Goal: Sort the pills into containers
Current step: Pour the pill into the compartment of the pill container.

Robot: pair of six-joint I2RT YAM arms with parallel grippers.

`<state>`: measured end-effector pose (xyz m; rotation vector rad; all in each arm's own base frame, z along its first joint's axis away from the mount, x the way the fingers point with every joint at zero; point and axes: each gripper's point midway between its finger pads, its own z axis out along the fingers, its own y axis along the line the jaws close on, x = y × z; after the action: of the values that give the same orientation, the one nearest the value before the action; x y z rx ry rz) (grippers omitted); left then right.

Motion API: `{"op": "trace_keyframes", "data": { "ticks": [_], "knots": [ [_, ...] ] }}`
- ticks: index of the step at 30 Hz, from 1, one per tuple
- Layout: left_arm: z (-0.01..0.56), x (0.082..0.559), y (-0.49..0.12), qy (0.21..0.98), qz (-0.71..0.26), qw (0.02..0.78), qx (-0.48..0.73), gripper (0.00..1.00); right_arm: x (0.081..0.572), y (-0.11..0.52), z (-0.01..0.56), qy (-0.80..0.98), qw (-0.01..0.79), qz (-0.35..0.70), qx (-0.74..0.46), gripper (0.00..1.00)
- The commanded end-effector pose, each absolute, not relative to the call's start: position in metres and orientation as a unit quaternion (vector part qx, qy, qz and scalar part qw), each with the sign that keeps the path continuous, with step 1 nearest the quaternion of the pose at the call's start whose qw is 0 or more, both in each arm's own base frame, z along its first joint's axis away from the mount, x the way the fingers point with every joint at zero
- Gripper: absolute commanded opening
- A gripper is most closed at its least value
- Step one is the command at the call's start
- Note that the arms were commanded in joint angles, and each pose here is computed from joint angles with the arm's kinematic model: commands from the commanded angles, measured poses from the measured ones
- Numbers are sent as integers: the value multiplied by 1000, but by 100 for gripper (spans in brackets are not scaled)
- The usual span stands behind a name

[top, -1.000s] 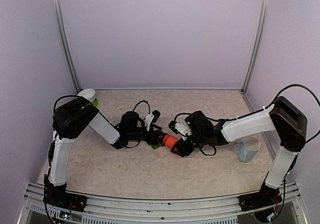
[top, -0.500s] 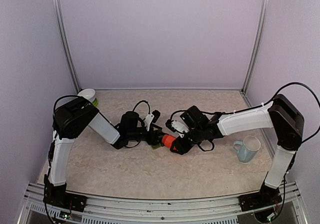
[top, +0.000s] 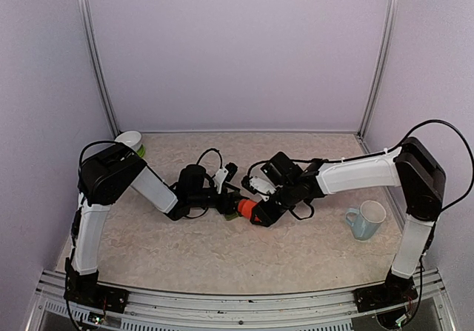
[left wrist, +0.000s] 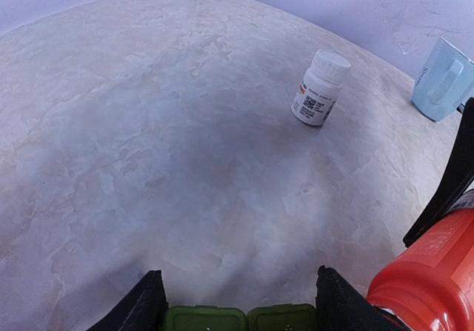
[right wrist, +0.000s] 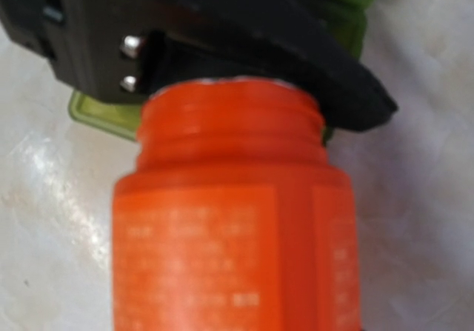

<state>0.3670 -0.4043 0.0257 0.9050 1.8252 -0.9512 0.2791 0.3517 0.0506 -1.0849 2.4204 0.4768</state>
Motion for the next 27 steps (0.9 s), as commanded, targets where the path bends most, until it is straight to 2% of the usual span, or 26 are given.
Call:
{"op": "trace_keyframes", "data": {
  "ticks": [1,27],
  "knots": [
    [-67,319,-376,825,-353,277,344,65,272,336,29,893,180,128,-392,33],
    [-71,319,-376,826,-350,276,346,65,270,331,36,891,141,94,-421,33]
  ]
}}
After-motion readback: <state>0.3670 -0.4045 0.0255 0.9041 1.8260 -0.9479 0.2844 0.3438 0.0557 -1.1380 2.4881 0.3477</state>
